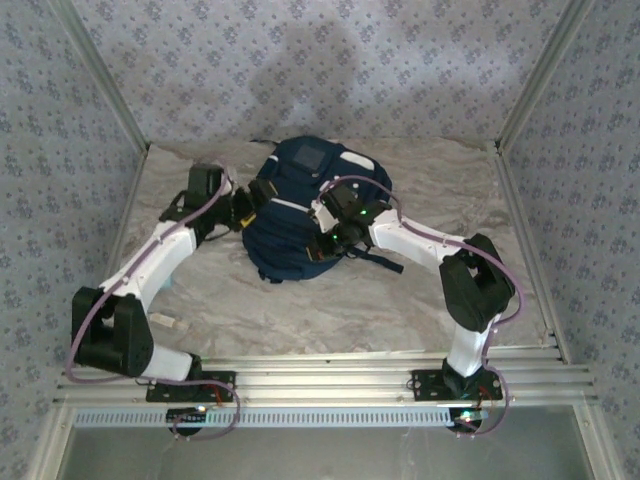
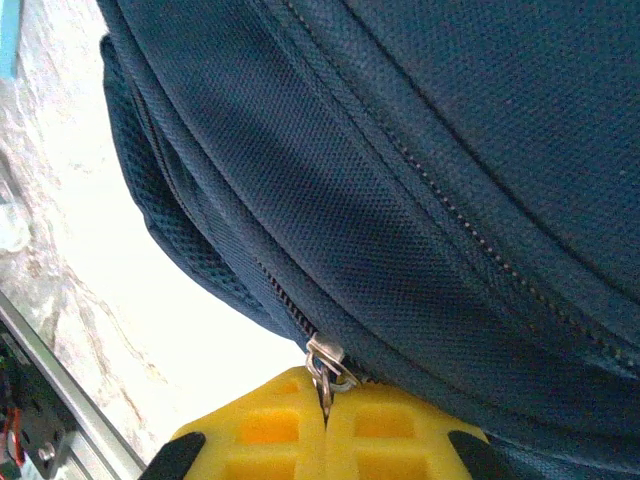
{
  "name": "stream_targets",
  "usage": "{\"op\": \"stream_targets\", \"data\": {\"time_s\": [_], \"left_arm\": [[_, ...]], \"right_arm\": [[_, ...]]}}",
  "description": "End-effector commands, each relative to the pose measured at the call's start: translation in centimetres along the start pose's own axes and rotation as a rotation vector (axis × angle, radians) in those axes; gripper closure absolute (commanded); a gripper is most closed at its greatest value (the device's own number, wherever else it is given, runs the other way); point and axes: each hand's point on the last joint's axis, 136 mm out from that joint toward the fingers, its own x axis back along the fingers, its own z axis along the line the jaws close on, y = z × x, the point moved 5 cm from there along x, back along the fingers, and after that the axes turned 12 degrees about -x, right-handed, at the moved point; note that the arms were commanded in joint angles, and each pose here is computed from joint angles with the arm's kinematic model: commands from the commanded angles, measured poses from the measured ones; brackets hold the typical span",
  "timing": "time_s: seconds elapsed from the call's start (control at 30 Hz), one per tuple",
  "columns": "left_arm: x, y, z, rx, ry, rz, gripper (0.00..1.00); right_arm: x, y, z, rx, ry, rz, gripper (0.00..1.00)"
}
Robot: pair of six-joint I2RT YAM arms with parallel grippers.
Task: Pack the student bag
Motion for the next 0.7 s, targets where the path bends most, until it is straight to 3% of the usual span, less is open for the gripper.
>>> {"op": "stream_targets", "data": {"time_s": [0.0, 0.37, 0.5, 0.53, 0.57, 0.63, 0.67], "left_arm": [[-0.8, -1.7, 1.1, 0.155, -0.004, -0.025, 0.13], [-4.9, -4.1, 0.1, 0.254, -0.052, 0.004, 0.17], [-6.8, -4.2, -0.8, 0.244, -0.071, 0.019, 0.25], [-7.3, -4.2, -0.9, 0.237, -0.072, 0.030, 0.30], [-7.7, -4.3, -1.0, 0.232, -0.075, 0.036, 0.42], [-8.4, -4.5, -0.7, 0.237, -0.073, 0.048, 0.78], [-8.6, -4.6, -0.5, 0.238, -0.068, 0.051, 0.88]], "right_arm": [[1.0, 2.6, 2.4, 0.005, 0.100, -0.113, 1.00], [0.8, 2.6, 5.5, 0.067, 0.188, -0.137, 1.00], [0.6, 1.7, 6.1, 0.101, 0.193, -0.112, 1.00], [0.7, 1.5, 6.1, 0.109, 0.194, -0.111, 1.00], [0.8, 1.4, 6.2, 0.115, 0.194, -0.109, 1.00], [0.9, 1.0, 5.9, 0.124, 0.179, -0.095, 1.00], [0.9, 0.8, 5.6, 0.129, 0.167, -0.084, 1.00]]}}
